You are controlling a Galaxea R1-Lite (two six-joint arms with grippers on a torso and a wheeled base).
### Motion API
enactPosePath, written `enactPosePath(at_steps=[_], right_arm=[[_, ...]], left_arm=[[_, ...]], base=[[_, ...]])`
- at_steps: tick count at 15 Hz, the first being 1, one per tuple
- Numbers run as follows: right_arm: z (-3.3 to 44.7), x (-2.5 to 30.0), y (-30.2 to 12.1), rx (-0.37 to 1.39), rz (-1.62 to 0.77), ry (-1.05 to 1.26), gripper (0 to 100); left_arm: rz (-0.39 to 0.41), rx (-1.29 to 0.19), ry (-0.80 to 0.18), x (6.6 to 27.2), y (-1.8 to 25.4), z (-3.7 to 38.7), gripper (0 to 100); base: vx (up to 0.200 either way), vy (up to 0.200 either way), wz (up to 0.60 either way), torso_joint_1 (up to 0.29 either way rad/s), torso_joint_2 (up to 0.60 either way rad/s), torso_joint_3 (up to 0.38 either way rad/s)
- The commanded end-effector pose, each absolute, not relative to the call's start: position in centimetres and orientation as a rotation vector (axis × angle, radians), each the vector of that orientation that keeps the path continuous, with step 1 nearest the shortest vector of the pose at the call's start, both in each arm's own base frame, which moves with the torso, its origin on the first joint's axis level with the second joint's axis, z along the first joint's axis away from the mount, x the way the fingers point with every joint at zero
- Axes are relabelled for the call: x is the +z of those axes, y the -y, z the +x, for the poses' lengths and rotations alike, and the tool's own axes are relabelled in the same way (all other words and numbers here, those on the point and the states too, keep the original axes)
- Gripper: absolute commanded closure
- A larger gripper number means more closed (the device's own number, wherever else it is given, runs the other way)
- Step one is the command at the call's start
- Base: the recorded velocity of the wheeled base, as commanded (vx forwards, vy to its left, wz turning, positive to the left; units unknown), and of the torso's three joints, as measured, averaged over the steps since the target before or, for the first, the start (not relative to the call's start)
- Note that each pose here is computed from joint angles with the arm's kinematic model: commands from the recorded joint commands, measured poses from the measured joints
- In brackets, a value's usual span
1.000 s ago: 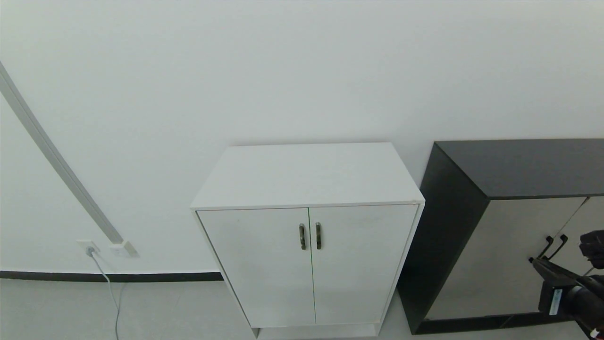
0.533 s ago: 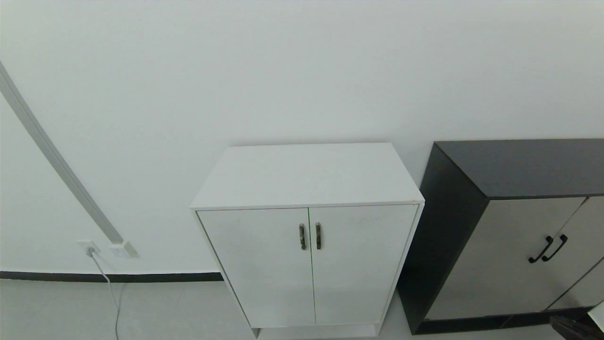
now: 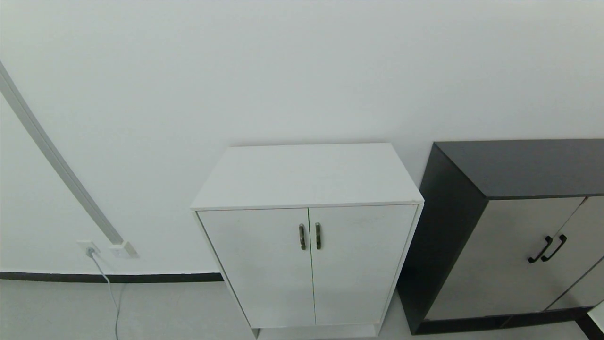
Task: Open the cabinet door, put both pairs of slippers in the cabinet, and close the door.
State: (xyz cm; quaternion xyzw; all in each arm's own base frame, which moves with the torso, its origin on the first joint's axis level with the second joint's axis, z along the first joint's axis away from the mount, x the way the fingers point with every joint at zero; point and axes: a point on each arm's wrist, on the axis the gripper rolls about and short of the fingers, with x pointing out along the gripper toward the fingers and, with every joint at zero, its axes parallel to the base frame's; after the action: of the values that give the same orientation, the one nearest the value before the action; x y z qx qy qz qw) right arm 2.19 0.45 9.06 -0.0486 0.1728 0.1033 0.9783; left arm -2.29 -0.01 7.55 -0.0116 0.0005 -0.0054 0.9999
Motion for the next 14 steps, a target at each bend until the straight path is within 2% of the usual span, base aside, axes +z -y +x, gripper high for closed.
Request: enactPosePath(at_steps=[1, 9, 14], right_arm=[[0.7, 8.8, -0.1, 0.247, -0.082, -0.237, 100], [-0.8, 7.9, 0.4, 0.304, -0.065, -0.177, 100], [-1.2, 7.8, 0.3, 0.105, -0.044, -0.133, 100]], left_arm=[[-0.023, -0.011, -0.002, 7.6, 0.0, -2.3, 100], [-0.025, -0.009, -0.003, 7.5, 0.0, -2.3, 100], [-0.025, -0.009, -0.002, 7.6, 0.0, -2.3, 100]], base=[[0.000, 0.000, 0.00, 0.000, 0.00, 0.000], [0.000, 0.000, 0.00, 0.000, 0.00, 0.000], [0.000, 0.000, 0.00, 0.000, 0.00, 0.000]])
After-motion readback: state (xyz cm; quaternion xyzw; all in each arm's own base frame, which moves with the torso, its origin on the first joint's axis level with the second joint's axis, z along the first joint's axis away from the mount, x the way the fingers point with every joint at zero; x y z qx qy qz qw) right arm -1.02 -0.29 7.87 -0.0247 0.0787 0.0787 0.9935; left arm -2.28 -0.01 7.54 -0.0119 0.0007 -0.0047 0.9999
